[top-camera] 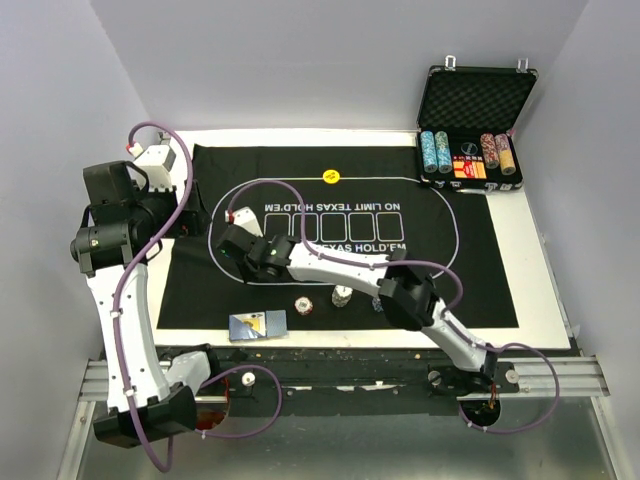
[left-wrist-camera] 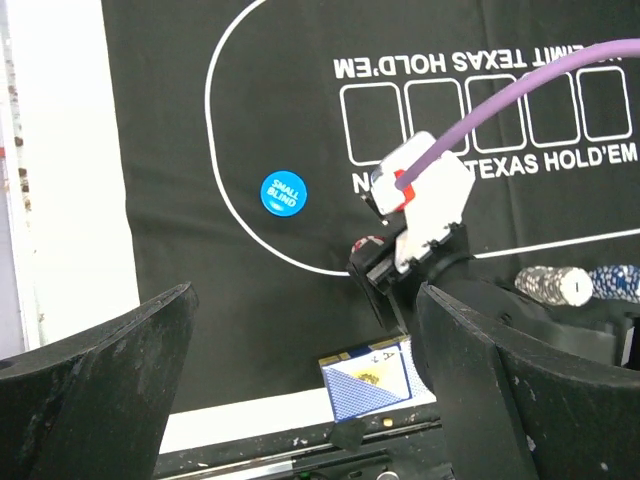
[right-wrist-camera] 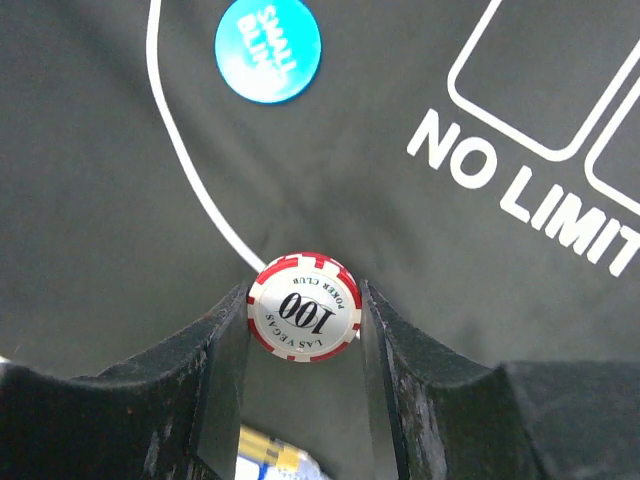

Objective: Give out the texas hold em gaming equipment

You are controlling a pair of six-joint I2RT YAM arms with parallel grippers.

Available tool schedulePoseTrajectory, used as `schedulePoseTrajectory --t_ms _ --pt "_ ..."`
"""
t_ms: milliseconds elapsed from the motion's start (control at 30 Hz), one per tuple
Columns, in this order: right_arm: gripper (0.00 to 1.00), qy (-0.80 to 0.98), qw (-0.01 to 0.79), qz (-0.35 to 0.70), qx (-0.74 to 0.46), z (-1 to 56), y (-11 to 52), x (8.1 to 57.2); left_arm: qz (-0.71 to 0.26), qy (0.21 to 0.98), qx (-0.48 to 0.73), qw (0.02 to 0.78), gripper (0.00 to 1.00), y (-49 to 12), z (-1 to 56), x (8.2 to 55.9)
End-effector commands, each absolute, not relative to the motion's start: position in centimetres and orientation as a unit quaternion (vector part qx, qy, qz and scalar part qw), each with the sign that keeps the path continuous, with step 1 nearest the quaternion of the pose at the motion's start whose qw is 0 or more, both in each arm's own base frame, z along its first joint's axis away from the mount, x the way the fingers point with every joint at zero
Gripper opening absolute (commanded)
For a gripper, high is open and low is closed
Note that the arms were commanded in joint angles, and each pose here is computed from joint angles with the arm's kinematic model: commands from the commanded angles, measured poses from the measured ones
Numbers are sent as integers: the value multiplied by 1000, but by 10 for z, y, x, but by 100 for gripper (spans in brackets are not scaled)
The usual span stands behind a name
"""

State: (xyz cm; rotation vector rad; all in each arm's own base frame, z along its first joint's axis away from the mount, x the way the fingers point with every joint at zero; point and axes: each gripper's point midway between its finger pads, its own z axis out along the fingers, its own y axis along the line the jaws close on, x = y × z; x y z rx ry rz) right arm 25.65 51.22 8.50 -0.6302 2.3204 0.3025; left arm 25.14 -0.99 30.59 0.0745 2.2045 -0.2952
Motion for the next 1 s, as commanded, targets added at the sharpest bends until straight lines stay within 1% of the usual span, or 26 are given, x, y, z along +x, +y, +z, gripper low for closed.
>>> schedulePoseTrajectory --t_ms 0,233,300,367,400,533,567,633,800,900,967 --pt "43 891 350 119 -262 70 529 278 -102 890 -11 444 99 6 312 255" --pt "42 892 349 136 -255 46 543 303 -105 889 -10 445 99 9 312 255" --pt "44 892 344 138 -257 40 545 305 -107 889 -6 445 99 8 311 255" --pt "50 892 343 140 -258 38 546 306 -106 889 -3 446 99 8 312 254" --pt "57 892 341 139 -261 36 546 304 -105 889 -2 447 99 8 312 255" --pt "77 891 340 142 -266 41 546 303 -107 889 0 445 99 7 310 254" --pt "82 890 343 141 -266 43 545 304 -108 889 0 444 99 7 308 254" --pt "87 888 348 143 -265 52 545 304 -112 890 1 442 99 6 307 253" --pt "89 878 378 147 -254 106 533 307 -117 888 4 446 99 4 308 252" --pt "89 877 387 145 -243 135 511 299 -114 888 6 445 99 4 308 252" --pt "92 884 379 142 -232 141 492 289 -115 888 8 445 99 4 308 252"
